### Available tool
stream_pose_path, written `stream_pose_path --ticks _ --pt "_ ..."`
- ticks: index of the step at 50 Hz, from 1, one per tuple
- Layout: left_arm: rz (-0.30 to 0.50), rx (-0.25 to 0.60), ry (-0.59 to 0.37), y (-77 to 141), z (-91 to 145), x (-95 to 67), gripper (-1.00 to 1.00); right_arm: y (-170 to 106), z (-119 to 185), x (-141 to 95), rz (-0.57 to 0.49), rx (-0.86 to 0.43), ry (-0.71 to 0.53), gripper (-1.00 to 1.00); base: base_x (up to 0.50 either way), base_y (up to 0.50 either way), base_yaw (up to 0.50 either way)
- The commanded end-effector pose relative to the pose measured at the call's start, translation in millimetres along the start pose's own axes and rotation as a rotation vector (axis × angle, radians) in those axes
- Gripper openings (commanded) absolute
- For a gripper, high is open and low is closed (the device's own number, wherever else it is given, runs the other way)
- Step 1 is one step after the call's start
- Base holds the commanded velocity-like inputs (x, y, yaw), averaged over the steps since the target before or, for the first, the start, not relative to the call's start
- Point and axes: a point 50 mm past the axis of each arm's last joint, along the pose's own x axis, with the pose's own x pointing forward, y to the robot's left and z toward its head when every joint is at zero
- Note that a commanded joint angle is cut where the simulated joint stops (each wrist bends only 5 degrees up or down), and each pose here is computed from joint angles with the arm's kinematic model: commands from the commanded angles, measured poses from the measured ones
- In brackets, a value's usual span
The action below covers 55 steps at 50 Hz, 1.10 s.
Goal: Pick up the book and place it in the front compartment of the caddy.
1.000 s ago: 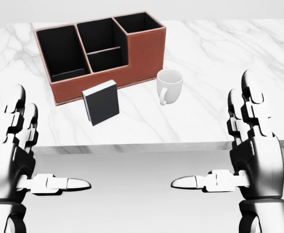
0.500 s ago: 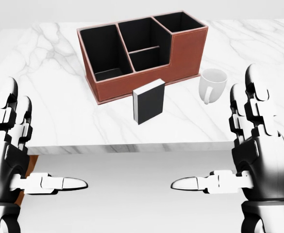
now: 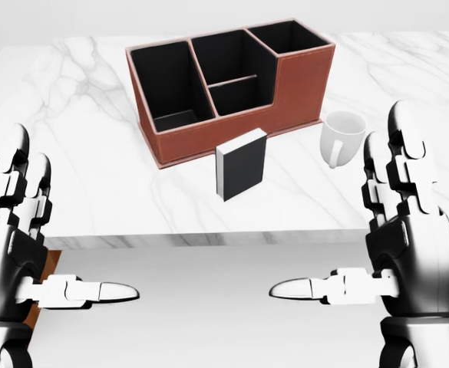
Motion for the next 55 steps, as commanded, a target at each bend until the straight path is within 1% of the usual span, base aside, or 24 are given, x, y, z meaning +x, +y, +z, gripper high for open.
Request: stream_pose_path --ticks 1,19,25,44,49,55 --pt "-0.002 -0.002 0.003 -1 -1 0.2 1.0 1 6 -1 0.013 0.02 -0.025 1.0 0.5 0.0 0.0" --pt "0.001 -0.01 -0.026 0 6 0.4 1.0 0 9 -1 0.013 0.013 -0.04 1.0 0.5 0.0 0.0" --pt "0.01 -0.018 -0.045 2 10 0.8 1.0 1 7 -1 0.017 0.011 -0.029 1.0 0.5 0.0 0.0" --pt "0.018 -0.023 -0.061 3 13 1.3 1.0 4 4 -2 0.03 0.0 -0.014 1.0 0.5 0.0 0.0" --pt "0.018 -0.021 -0.067 4 15 1.5 1.0 5 4 -2 0.032 -0.007 -0.015 1.0 0.38 0.0 0.0" --pt "0.019 -0.022 -0.068 4 15 1.1 1.0 6 2 -1 0.028 -0.024 -0.003 1.0 0.0 0.0 0.0"
